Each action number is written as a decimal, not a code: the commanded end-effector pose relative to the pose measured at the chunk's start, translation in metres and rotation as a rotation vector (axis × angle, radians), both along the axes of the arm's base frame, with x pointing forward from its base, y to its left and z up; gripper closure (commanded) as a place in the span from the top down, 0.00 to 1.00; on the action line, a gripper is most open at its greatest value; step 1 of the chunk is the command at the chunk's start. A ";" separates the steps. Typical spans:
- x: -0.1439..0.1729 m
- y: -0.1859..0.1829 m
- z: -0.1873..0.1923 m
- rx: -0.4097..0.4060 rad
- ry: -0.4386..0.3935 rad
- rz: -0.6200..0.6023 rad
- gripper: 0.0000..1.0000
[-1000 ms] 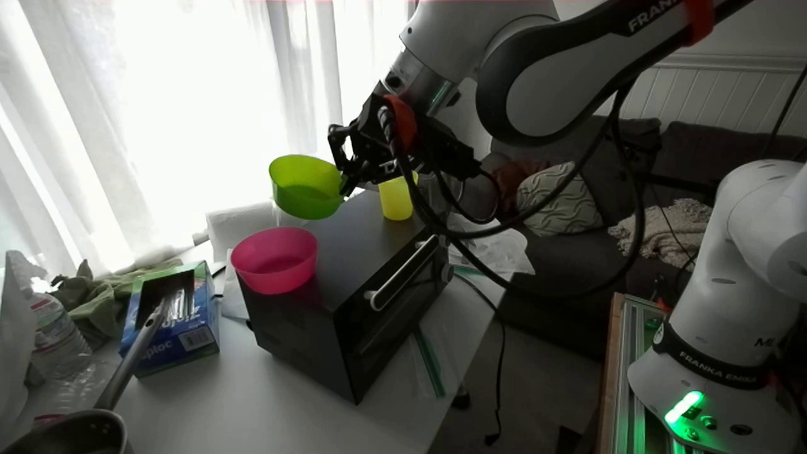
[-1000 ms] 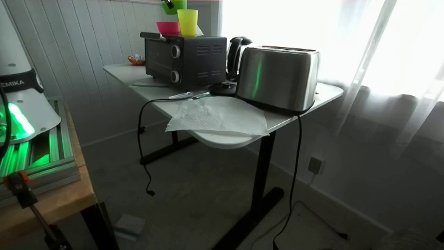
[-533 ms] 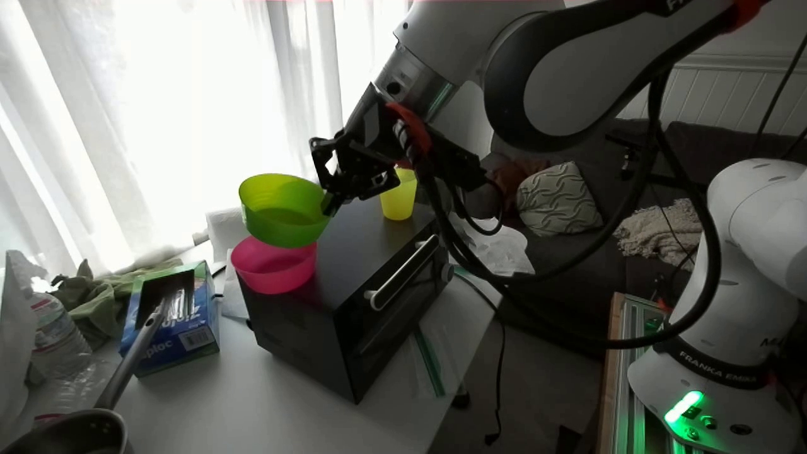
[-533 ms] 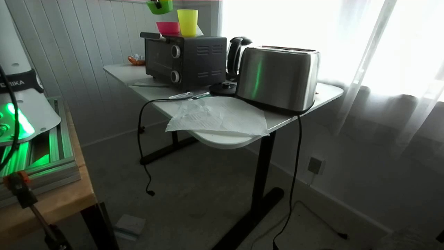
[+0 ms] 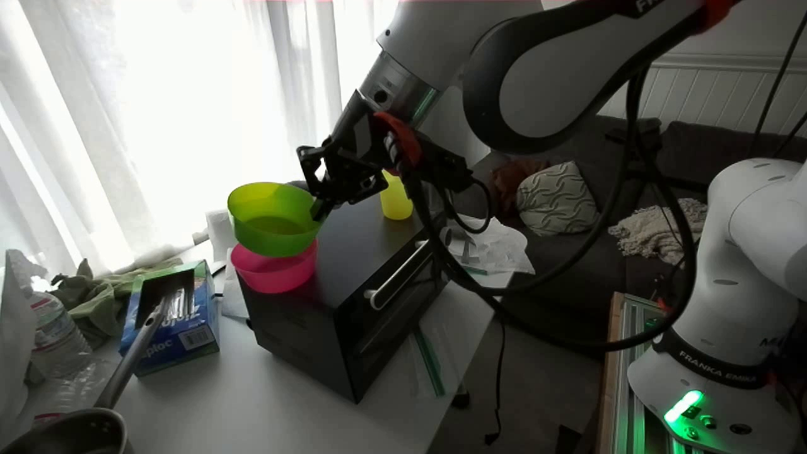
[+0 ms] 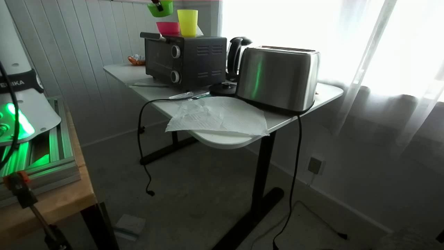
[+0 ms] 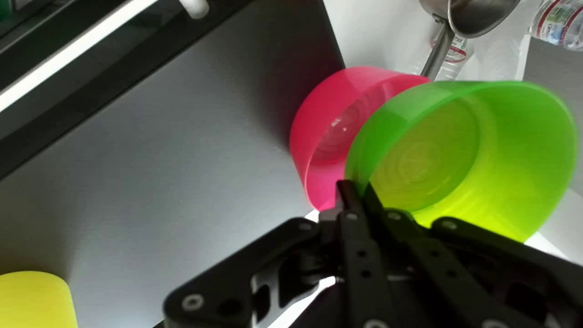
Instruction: Pick up the green bowl and put it in the pink bowl, pick up the yellow cup and put it in the green bowl, pick up the stacked bowls and cup and put them on the table
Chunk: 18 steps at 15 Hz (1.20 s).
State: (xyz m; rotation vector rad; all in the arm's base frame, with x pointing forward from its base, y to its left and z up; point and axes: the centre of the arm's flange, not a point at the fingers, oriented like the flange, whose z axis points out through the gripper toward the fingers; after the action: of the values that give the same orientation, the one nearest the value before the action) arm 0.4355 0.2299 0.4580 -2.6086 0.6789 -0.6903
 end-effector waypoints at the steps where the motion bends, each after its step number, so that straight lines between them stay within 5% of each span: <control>1: 0.023 0.006 -0.001 -0.014 -0.003 0.005 0.02; 17: 0.044 -0.032 -0.016 -0.191 0.133 -0.015 0.03; 18: 0.046 -0.037 -0.013 -0.192 0.140 -0.032 0.28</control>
State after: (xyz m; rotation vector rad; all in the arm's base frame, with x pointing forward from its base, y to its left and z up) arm 0.4766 0.2044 0.4323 -2.8260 0.6807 -0.6068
